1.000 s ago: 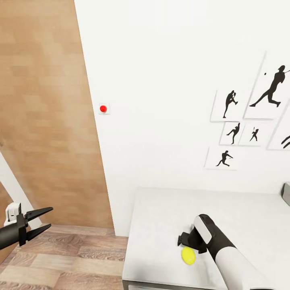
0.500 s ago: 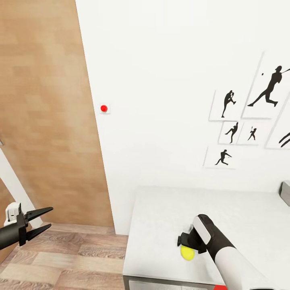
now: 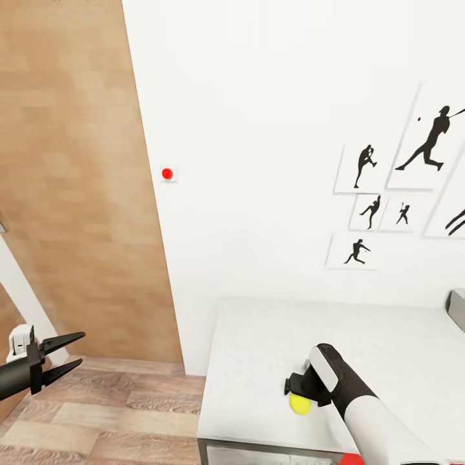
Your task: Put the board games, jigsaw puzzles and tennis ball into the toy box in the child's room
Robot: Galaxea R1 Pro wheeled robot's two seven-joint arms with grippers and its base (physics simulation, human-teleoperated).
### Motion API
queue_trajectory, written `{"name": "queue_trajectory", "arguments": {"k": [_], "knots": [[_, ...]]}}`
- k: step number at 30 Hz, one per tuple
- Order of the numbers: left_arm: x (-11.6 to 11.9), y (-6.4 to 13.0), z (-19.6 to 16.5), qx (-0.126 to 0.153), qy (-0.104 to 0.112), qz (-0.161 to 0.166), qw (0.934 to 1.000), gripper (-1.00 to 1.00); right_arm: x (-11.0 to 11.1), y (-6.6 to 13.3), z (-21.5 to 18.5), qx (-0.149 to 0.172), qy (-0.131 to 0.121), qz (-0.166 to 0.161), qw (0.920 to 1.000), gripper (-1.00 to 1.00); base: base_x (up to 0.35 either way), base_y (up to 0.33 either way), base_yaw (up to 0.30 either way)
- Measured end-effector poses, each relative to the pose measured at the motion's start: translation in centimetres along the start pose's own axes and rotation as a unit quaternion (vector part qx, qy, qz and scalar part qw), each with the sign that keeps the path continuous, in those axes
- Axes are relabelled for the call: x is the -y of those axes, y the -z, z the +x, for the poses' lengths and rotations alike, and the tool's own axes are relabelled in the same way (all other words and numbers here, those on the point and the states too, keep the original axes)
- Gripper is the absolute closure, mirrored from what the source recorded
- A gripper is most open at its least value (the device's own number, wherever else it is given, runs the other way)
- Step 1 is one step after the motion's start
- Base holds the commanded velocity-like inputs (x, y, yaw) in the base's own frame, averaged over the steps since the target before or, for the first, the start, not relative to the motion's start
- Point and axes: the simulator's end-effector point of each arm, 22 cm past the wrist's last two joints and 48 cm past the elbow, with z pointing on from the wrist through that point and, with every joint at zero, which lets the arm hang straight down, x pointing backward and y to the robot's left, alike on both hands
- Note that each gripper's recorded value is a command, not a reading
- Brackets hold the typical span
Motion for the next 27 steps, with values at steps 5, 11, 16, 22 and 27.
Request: {"name": "queue_trajectory", "arguments": {"k": [5,11,16,22,27], "knots": [[0.0,0.0,0.01,0.0,0.0,0.0,1.0,-1.0,0.0,0.01,0.02,0.0,0.0,0.0,1.0,-1.0,-0.02,0.0,0.0],[0.0,0.01,0.0,0.0,0.0,0.0,1.0,-1.0,0.0,0.01,0.04,-0.001,0.0,0.0,1.0,1.0,-0.002,0.0,0.0],[0.0,0.0,0.01,0.0,0.0,0.0,1.0,-1.0,-0.01,0.01,0.05,-0.001,0.0,0.0,1.0,1.0,0.0,0.0,0.0],[-0.28,0.02,0.01,0.0,-0.004,-0.006,1.0,-1.0,0.14,0.06,-0.07,0.0,0.0,-0.002,1.0,1.0,0.0,0.0,0.0],[-0.74,0.06,-0.04,0.0,-0.011,-0.017,0.9998,-1.0,0.44,0.11,-0.25,0.004,-0.004,-0.006,1.0,1.0,0.0,0.0,0.0]]}}
